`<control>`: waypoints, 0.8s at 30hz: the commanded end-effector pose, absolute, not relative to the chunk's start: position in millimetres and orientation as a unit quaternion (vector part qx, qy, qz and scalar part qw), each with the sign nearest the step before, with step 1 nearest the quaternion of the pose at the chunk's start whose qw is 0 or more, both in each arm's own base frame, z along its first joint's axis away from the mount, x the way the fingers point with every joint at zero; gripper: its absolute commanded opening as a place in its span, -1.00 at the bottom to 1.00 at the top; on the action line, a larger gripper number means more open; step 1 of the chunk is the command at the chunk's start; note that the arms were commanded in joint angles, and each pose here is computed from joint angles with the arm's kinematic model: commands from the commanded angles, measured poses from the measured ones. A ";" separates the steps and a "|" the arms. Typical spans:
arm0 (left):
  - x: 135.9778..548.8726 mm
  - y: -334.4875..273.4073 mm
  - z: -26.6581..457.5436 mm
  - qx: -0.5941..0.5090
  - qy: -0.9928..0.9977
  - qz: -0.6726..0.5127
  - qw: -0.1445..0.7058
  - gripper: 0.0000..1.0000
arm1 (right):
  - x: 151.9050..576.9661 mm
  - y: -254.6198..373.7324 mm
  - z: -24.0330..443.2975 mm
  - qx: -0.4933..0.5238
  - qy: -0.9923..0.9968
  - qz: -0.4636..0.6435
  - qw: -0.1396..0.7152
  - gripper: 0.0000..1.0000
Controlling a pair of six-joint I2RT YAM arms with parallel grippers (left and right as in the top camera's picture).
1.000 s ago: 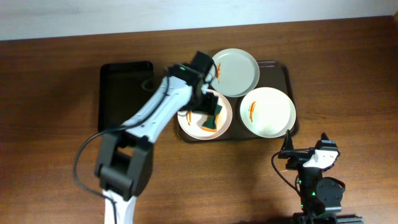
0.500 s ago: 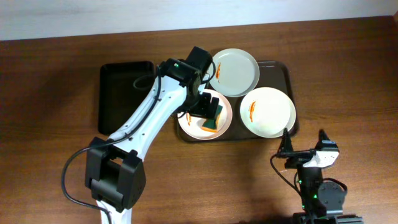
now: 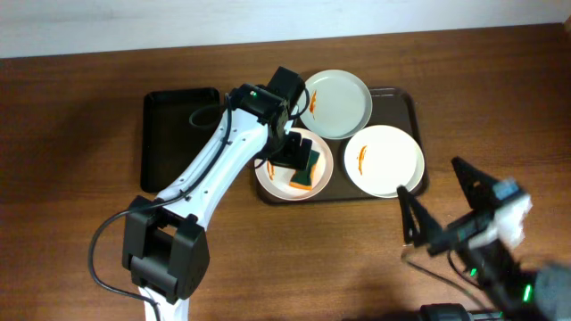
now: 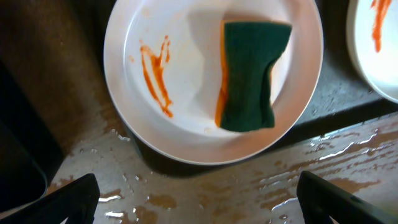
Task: Clean dirty plates on tray and stack at the side
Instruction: 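Grasp the rim of the front-left plate with the right gripper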
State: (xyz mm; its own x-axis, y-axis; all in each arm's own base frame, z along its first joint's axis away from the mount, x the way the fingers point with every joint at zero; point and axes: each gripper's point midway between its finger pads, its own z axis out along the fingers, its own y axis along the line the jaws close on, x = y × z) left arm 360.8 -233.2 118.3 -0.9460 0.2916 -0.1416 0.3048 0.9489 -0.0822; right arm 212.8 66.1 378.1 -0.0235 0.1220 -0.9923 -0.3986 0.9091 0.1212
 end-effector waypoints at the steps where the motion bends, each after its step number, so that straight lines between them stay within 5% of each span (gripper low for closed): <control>1: 360.2 -232.4 116.2 0.153 0.985 -0.046 0.061 0.99 | 257.3 60.2 369.6 -0.127 0.809 0.148 0.554 0.97; 3: 360.4 -232.5 116.1 0.153 0.985 -0.046 0.061 0.99 | 286.6 61.2 350.9 -0.102 0.888 0.179 0.410 0.97; 6: 360.5 -232.0 116.2 0.152 0.985 -0.046 0.061 0.91 | 340.0 93.2 331.4 -0.115 0.894 0.302 0.311 0.95; 8: 364.8 -224.9 116.2 0.142 0.987 -0.045 0.061 0.81 | 372.9 91.1 280.5 -0.092 0.913 0.310 0.247 0.12; 9: 369.3 -217.7 116.0 0.132 0.988 -0.045 0.062 0.76 | 384.4 90.4 253.4 -0.080 0.922 0.313 0.213 0.11; 11: 376.1 -205.5 116.2 0.116 0.990 -0.044 0.062 0.76 | 397.9 95.2 206.6 -0.067 0.933 0.318 0.153 -0.26; 13: 376.9 -204.0 116.2 0.114 0.991 -0.044 0.062 0.79 | 401.1 107.7 155.7 -0.075 0.952 0.283 0.091 -0.07; 18: 375.4 -202.9 114.7 0.115 0.991 -0.041 0.058 0.82 | 411.3 136.8 61.9 -0.061 0.983 0.174 0.019 -0.10; 24: 372.2 -201.4 113.9 0.114 0.991 -0.039 0.050 0.89 | 422.2 131.1 41.9 -0.053 0.989 0.132 0.039 -0.34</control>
State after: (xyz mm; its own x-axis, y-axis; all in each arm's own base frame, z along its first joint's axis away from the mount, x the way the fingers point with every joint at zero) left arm 371.7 -201.4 116.4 -0.9686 0.2206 -0.1145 0.2295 0.9707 -0.0710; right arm 423.4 137.7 52.2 -0.9890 -0.1055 -0.1039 -0.1318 0.9470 0.2931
